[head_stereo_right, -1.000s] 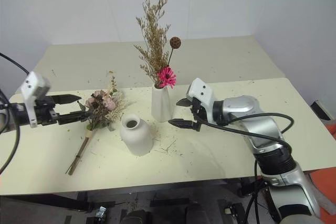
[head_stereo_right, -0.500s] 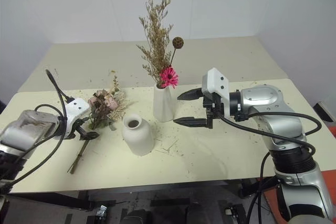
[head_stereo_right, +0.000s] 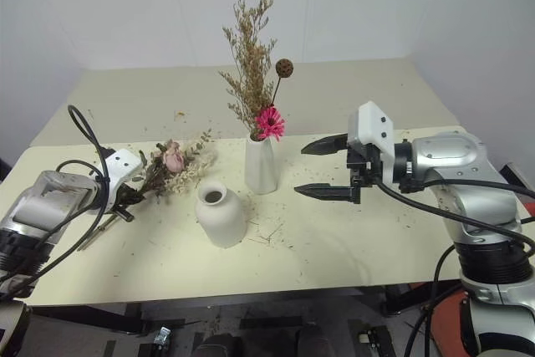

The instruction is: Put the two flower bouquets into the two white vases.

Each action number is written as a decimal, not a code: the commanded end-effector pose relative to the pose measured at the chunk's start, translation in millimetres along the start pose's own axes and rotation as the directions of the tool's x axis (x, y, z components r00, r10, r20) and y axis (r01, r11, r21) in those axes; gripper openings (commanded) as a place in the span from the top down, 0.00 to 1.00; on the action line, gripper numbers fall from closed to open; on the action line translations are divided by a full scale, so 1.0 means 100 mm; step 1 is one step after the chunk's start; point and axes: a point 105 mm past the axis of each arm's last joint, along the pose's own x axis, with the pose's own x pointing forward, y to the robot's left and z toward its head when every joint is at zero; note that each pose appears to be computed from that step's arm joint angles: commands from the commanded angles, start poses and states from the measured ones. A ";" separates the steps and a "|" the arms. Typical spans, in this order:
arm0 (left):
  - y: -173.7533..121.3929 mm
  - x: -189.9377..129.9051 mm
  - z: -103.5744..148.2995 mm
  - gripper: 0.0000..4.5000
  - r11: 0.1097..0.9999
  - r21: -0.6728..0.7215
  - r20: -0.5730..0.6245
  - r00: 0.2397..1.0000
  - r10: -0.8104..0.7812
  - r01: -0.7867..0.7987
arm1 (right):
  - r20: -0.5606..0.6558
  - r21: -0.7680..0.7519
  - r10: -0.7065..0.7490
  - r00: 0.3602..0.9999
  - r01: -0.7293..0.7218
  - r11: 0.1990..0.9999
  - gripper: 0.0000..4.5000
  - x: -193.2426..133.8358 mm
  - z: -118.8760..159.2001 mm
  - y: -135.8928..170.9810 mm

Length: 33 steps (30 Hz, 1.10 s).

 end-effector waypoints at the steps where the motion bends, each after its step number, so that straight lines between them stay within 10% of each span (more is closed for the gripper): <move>1: 0.17 -0.33 0.53 0.97 0.996 -0.063 0.291 0.953 0.083 -0.068 | 0.040 -0.021 -0.040 0.998 0.041 0.999 0.09 -0.15 0.13 -0.01; 8: 0.02 -1.07 1.31 0.97 0.958 -0.103 0.822 0.565 -0.069 0.267 | 0.010 0.030 -0.034 0.999 0.034 0.999 0.09 -0.28 -0.02 0.02; 17: -0.32 -1.70 1.68 0.97 0.758 0.183 0.916 0.172 -0.363 0.626 | 0.030 0.069 0.002 1.000 -0.004 0.998 0.09 -0.31 -0.04 0.08; 33: -0.87 -1.57 1.74 0.97 0.495 0.356 0.837 -0.035 -0.546 0.792 | 0.077 0.085 0.011 0.997 -0.017 0.996 0.09 -0.30 -0.02 0.14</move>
